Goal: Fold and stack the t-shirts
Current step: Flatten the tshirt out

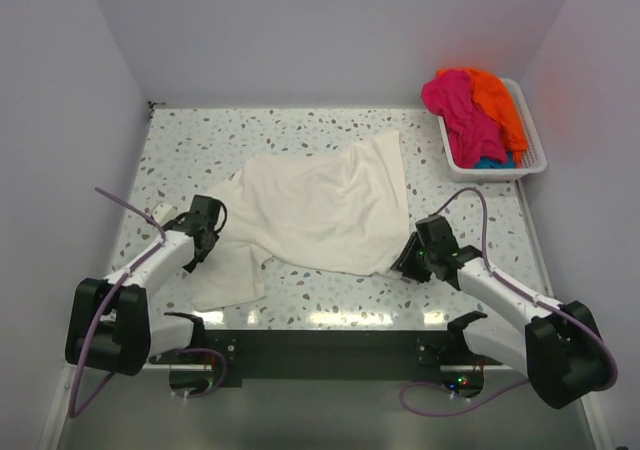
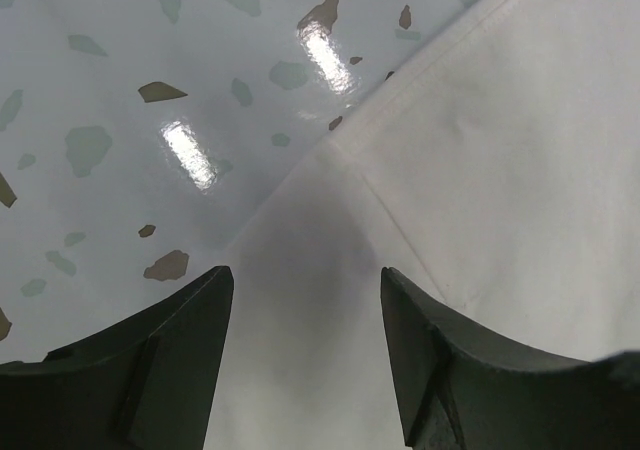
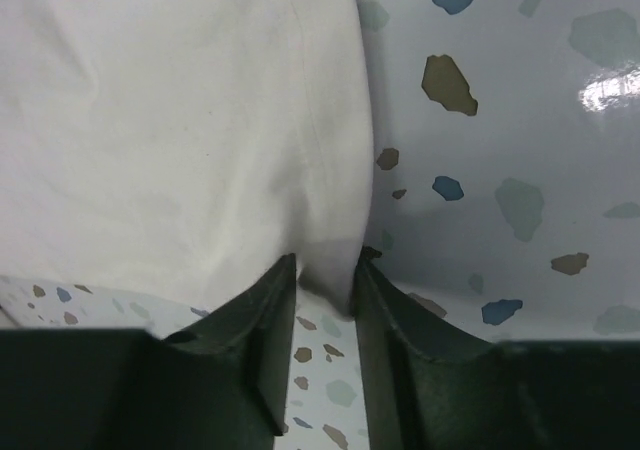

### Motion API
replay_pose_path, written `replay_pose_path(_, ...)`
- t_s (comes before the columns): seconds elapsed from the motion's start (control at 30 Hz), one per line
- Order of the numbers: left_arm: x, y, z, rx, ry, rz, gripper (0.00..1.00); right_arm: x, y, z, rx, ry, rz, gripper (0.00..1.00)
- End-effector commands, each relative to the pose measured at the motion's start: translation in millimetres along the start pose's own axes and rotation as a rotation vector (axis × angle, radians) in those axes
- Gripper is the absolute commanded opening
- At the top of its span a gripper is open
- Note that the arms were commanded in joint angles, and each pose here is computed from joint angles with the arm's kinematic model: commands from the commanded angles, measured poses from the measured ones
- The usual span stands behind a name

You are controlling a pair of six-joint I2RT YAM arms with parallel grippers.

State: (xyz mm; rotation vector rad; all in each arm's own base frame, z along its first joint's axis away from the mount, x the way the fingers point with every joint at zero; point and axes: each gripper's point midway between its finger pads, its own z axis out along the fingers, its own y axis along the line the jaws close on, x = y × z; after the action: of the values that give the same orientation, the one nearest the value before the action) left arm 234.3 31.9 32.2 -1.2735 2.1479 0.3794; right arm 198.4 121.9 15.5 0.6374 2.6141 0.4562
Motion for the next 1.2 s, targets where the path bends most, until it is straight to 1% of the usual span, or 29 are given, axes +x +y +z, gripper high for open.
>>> replay_pose_path(0.0, -6, -5, 8, 0.004, -0.035, -0.015, 0.65, 27, -32, 9, 0.111, 0.087, 0.006, 0.30)
replay_pose_path(0.07, -3, -2, 11, -0.006, -0.030, -0.012, 0.61, 25, -32, 10, 0.116, 0.080, -0.001, 0.22)
replay_pose_path(0.1, -2, -4, 13, -0.005, -0.030, -0.015, 0.59, 24, -31, 11, 0.116, 0.080, -0.001, 0.15)
replay_pose_path(0.13, -1, -5, 15, -0.001, -0.024, -0.012, 0.56, 24, -31, 11, 0.115, 0.081, -0.004, 0.12)
replay_pose_path(0.17, 0, -5, 16, 0.002, -0.021, -0.006, 0.50, 23, -29, 12, 0.113, 0.080, -0.005, 0.08)
replay_pose_path(0.2, 1, -6, 17, 0.005, -0.017, -0.004, 0.46, 22, -27, 12, 0.107, 0.082, -0.008, 0.05)
replay_pose_path(0.23, 1, -10, 18, 0.019, -0.011, -0.009, 0.41, 21, -26, 12, 0.103, 0.080, -0.011, 0.00)
replay_pose_path(0.27, 2, -11, 18, 0.022, -0.009, -0.003, 0.32, 20, -25, 11, 0.101, 0.077, -0.014, 0.00)
replay_pose_path(0.33, 0, -14, 17, 0.036, -0.007, -0.006, 0.21, 16, -21, 7, 0.097, 0.070, -0.025, 0.00)
replay_pose_path(0.37, -3, -17, 15, 0.046, -0.010, -0.005, 0.10, 12, -18, 5, 0.086, 0.057, -0.032, 0.00)
replay_pose_path(0.4, -6, -18, 13, 0.056, -0.013, -0.008, 0.03, 7, -12, 0, 0.077, 0.049, -0.038, 0.00)
replay_pose_path(0.43, -9, -20, 10, 0.065, -0.016, -0.012, 0.00, 2, -12, -3, 0.082, 0.026, -0.050, 0.00)
replay_pose_path(0.57, -28, -33, -9, 0.136, -0.041, -0.029, 0.00, -20, 2, -22, 0.062, -0.050, -0.081, 0.00)
replay_pose_path(0.67, -42, -34, -25, 0.179, -0.075, -0.043, 0.00, -34, 9, -38, 0.046, -0.111, -0.094, 0.00)
replay_pose_path(0.77, -50, -31, -35, 0.203, -0.096, -0.052, 0.00, -37, 14, -43, 0.025, -0.119, -0.101, 0.00)
replay_pose_path(0.8, -48, -25, -35, 0.186, -0.091, -0.046, 0.08, -34, 12, -40, 0.026, -0.110, -0.102, 0.00)
replay_pose_path(0.83, -47, -23, -34, 0.174, -0.091, -0.054, 0.27, -31, 12, -37, 0.019, -0.097, -0.104, 0.00)
replay_pose_path(0.87, -44, -19, -31, 0.158, -0.085, -0.047, 0.30, -28, 11, -34, 0.018, -0.085, -0.106, 0.00)
replay_pose_path(0.93, -39, -16, -26, 0.136, -0.073, -0.039, 0.32, -22, 8, -25, 0.018, -0.062, -0.099, 0.00)
replay_pose_path(1.0, -32, -15, -19, 0.119, -0.061, -0.032, 0.37, -20, 6, -20, 0.020, -0.059, -0.099, 0.00)
replay_pose_path(1.03, -29, -14, -17, 0.112, -0.053, -0.037, 0.50, -19, 4, -18, 0.027, -0.055, -0.103, 0.00)
replay_pose_path(1.13, -21, -7, -7, 0.062, -0.040, -0.028, 0.68, -19, 4, -16, 0.025, -0.055, -0.117, 0.00)
replay_pose_path(1.17, -20, -6, -5, 0.050, -0.042, -0.028, 0.69, -20, 4, -15, 0.026, -0.054, -0.120, 0.00)
